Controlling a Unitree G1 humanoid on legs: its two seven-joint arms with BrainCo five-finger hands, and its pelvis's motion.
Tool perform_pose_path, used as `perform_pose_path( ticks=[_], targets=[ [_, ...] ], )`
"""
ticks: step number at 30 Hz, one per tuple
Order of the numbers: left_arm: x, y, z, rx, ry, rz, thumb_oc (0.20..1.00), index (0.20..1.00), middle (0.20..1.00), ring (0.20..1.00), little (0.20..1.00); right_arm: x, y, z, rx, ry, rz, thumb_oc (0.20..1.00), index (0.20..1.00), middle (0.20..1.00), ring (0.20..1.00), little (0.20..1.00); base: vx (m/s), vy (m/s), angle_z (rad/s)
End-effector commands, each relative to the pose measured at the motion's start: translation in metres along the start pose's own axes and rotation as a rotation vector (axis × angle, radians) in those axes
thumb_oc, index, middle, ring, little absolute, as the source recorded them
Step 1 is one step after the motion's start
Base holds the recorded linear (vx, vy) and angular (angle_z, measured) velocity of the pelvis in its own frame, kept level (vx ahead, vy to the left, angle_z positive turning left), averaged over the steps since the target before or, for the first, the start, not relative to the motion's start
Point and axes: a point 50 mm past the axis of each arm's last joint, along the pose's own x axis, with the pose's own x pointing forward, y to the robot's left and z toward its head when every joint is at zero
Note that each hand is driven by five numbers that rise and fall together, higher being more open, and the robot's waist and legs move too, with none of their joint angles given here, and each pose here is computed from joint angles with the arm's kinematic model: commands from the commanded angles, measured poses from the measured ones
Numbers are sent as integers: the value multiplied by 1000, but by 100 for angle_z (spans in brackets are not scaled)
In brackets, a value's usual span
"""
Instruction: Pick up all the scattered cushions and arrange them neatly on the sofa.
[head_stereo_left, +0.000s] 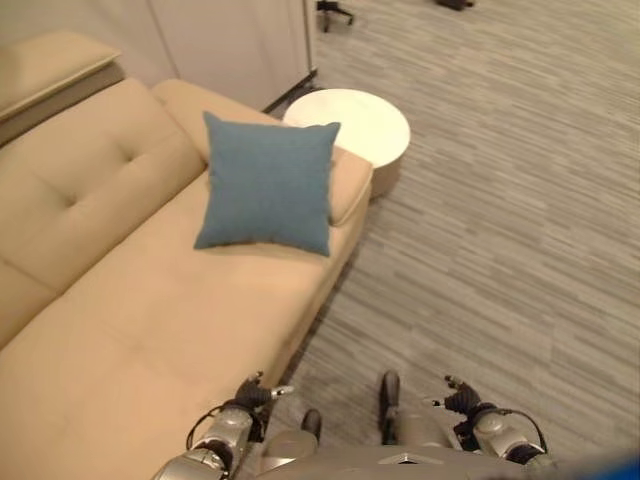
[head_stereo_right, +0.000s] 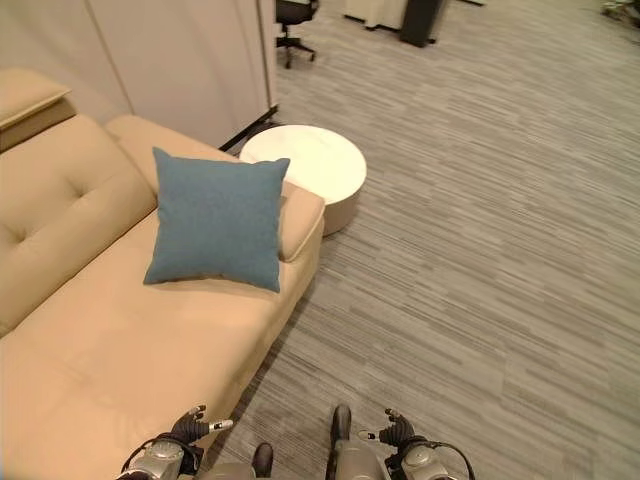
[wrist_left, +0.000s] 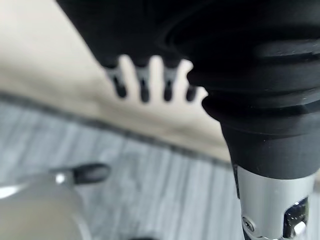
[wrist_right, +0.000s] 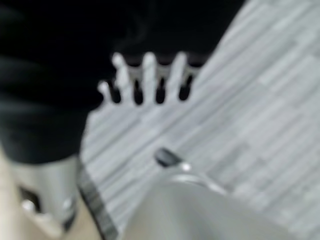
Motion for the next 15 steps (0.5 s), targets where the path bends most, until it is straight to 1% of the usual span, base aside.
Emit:
perform_pose_path(
  ticks=[1,3,5,7,10,15],
  targets=[
    [1,0,4,1,-9,3,1000,1000,1000,1000,1000,1,-22,3,-8,-21,-56,1000,1000,1000,1000,1000,190,-136,113],
    [1,-1,4,-27,-10,-2,1000,1000,1000,1000,1000,0,-28,-1,-4,-18,-76,1000,1000,1000,1000,1000,83,-178,121],
    [1,0,6,-33,-17,3,1000,1000,1000,1000,1000,0,-30,0,6,-19,-83,1000,1000,1000,1000,1000,67,-130,77],
    [3,3,13,-41,-30,13,1000,1000,1000,1000,1000,0,-30,-1,21,-9,-89,1000,1000,1000,1000,1000,128,-79,66],
    [2,5,11,-44,-24,21,1000,1000,1000,1000,1000,0,-30,-1,30,-10,-91,1000,1000,1000,1000,1000,247,7,91],
    [0,8,-2,-47,16,30,1000,1000,1000,1000,1000,0,-27,1,33,-22,-84,1000,1000,1000,1000,1000,348,48,25]
  ],
)
